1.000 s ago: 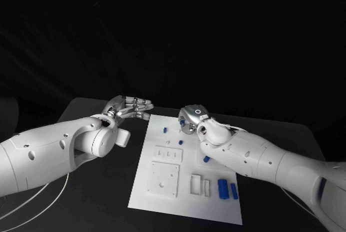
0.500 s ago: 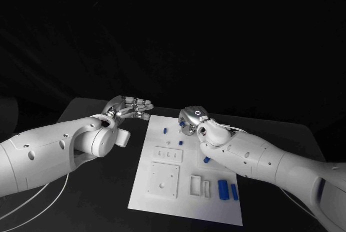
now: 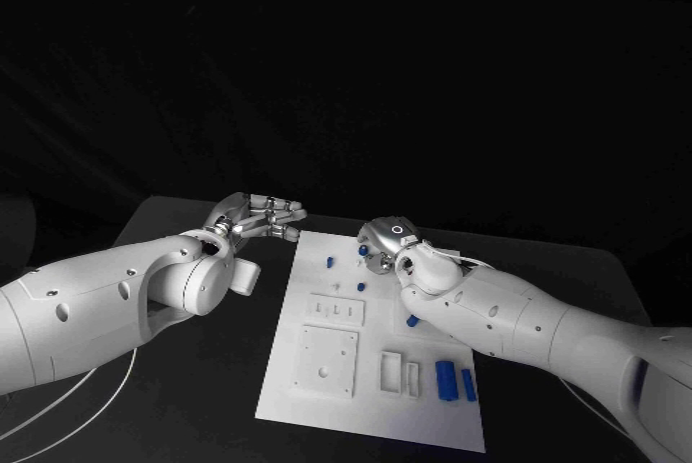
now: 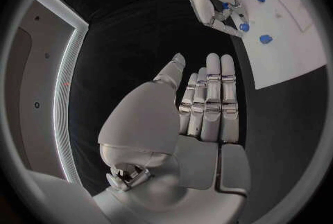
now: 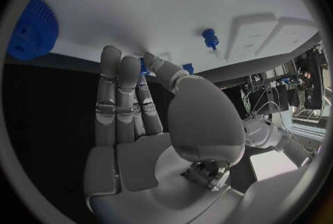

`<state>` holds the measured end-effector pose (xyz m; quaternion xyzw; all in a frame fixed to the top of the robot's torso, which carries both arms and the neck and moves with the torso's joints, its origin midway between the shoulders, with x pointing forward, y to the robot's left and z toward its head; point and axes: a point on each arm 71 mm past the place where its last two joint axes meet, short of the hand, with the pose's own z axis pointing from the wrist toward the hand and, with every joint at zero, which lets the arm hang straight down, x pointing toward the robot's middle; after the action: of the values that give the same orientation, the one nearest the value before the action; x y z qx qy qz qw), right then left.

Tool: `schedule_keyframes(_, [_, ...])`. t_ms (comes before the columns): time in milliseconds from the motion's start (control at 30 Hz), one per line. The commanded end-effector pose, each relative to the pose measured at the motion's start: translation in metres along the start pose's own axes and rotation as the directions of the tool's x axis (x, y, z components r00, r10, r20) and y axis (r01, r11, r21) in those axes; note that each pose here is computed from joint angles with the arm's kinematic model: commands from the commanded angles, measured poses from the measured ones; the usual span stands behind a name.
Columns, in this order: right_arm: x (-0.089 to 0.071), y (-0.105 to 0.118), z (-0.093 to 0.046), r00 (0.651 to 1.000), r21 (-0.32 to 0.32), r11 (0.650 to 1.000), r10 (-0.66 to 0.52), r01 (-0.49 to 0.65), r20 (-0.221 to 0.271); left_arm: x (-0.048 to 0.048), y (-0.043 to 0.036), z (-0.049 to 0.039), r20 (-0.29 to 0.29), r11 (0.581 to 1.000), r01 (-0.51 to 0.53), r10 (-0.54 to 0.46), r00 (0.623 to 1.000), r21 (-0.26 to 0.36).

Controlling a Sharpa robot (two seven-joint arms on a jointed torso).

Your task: Assemble the parts on the task board

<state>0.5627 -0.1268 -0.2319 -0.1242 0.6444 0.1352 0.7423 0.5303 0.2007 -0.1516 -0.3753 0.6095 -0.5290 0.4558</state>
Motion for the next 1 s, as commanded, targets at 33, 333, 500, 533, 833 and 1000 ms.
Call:
schedule_keyframes(33, [-0.002, -0.001, -0.004, 1.0, -0.009, 1.0, 0.016, -0.016, 0.016, 0.0009, -0.0016, 0.0001, -0.016, 1.0, 0.002, -0.002, 1.0, 0.006])
schedule_keyframes(333, [-0.03, -0.019, -0.02, 0.995, -0.01, 0.998, 0.064, -0.064, 0.081, -0.0066, -0.0017, -0.002, 0.0, 1.0, -0.002, 0.002, 1.0, 0.005])
schedule_keyframes(500, [-0.054, -0.041, -0.03, 0.988, 0.011, 0.993, 0.117, -0.119, 0.105, -0.0116, -0.0013, -0.003, 0.008, 1.0, -0.004, 0.004, 1.0, 0.005])
schedule_keyframes(533, [-0.058, -0.046, -0.032, 0.986, 0.019, 0.991, 0.131, -0.134, 0.103, -0.0126, -0.0011, -0.0032, 0.009, 1.0, -0.004, 0.004, 1.0, 0.005])
schedule_keyframes(833, [-0.061, -0.089, -0.048, 0.972, 0.106, 0.967, 0.233, -0.231, -0.006, -0.0213, 0.0009, -0.0029, 0.025, 1.0, -0.009, 0.009, 1.0, 0.004])
schedule_keyframes(1000, [-0.052, -0.1, -0.05, 0.969, 0.13, 0.964, 0.239, -0.23, -0.055, -0.0225, 0.0014, -0.0022, 0.027, 1.0, -0.01, 0.01, 1.0, 0.004])
